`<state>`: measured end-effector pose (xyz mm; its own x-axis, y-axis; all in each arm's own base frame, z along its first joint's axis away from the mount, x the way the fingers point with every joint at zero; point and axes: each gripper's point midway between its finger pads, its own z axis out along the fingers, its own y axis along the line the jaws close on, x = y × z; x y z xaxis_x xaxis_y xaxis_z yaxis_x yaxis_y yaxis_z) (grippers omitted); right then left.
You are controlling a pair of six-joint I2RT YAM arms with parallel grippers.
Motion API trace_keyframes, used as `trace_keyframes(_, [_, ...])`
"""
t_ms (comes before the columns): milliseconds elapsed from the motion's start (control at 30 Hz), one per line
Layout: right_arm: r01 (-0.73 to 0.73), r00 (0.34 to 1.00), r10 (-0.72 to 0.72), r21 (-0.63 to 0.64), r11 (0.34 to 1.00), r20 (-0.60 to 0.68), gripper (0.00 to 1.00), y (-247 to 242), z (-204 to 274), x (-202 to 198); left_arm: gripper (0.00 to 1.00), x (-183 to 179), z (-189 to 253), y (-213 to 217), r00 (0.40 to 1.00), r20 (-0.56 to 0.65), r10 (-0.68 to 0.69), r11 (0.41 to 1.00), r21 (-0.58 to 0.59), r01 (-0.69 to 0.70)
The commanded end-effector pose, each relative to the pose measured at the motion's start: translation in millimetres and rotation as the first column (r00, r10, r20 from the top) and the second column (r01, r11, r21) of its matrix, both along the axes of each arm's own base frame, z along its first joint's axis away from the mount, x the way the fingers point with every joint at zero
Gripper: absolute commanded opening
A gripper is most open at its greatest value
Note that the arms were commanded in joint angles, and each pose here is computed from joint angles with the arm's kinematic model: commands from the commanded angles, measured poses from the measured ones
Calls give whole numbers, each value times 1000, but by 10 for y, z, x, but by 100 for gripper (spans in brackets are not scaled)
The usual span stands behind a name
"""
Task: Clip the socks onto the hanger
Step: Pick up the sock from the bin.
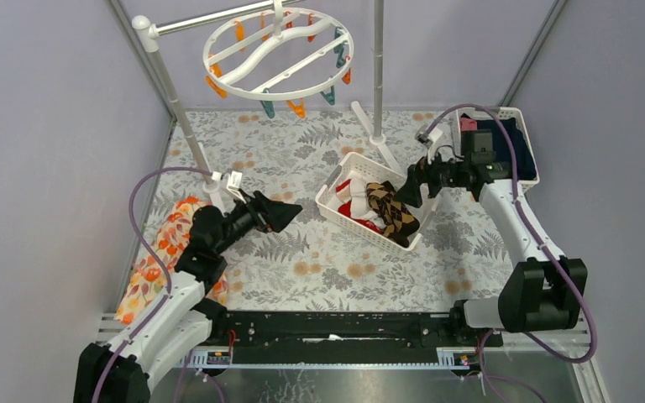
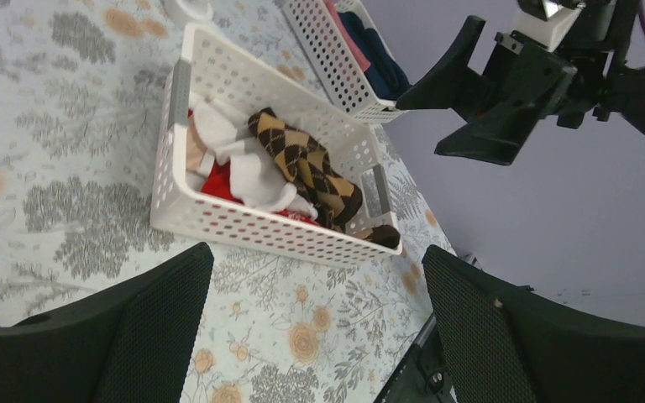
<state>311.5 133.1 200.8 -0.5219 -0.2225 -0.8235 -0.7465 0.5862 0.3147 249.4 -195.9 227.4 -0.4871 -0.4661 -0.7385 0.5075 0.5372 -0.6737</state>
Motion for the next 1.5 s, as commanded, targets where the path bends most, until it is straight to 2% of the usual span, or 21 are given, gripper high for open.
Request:
trace_keyframes(0, [-251,957,259,-76,965,132,100,312,-12,-220,99,25,-47,35,999,29,34,997,-74,-31])
trace_keyframes(67, [-358,890,381,-134,924,252,100,395,-114,-259,99,37,-92,31,999,25,35,996,-83,-33])
trace_keyframes(100, [-425,828,456,-168,890,326,100,430,-153,-296,99,46,-108,26,999,23,35,996,-83,-33])
trace_keyframes(133, [-481,731,540,-245,842,418,100,447,-207,-293,99,57,-122,24,999,23,34,996,-81,-32])
trace_keyframes(167, [-503,674,583,-296,812,453,100,473,-251,-282,99,59,-127,16,999,25,30,997,-77,-28])
trace_keyframes(233, [-499,612,648,-414,761,453,100,488,-376,-160,99,70,-141,12,999,26,26,998,-62,-25])
trace_keyframes(333, [-477,564,714,-541,692,416,99,517,-598,49,99,95,-173,24,999,29,36,999,-39,-35])
trace_keyframes(533, [-466,558,745,-605,646,365,87,576,-796,252,99,107,-228,35,999,28,45,998,-37,-44])
trace_keyframes(867, [-332,585,747,-746,577,317,64,631,-1140,503,99,104,-245,9,999,20,31,999,-45,-30])
trace_keyframes(1133, [-314,597,737,-754,577,316,40,675,-1225,546,98,70,-223,-36,1000,18,-2,998,-69,3])
trace_keyframes(1300, [-288,632,691,-721,630,351,17,712,-1098,566,97,15,-157,-108,998,24,-54,992,-112,56])
trace_keyframes(1400, [-249,688,604,-651,717,403,8,784,-778,592,95,-95,-51,-245,989,47,-143,977,-150,148])
trace_keyframes(1467, [-210,750,513,-586,783,417,5,812,-520,606,94,-188,-4,-358,978,74,-193,967,-153,203])
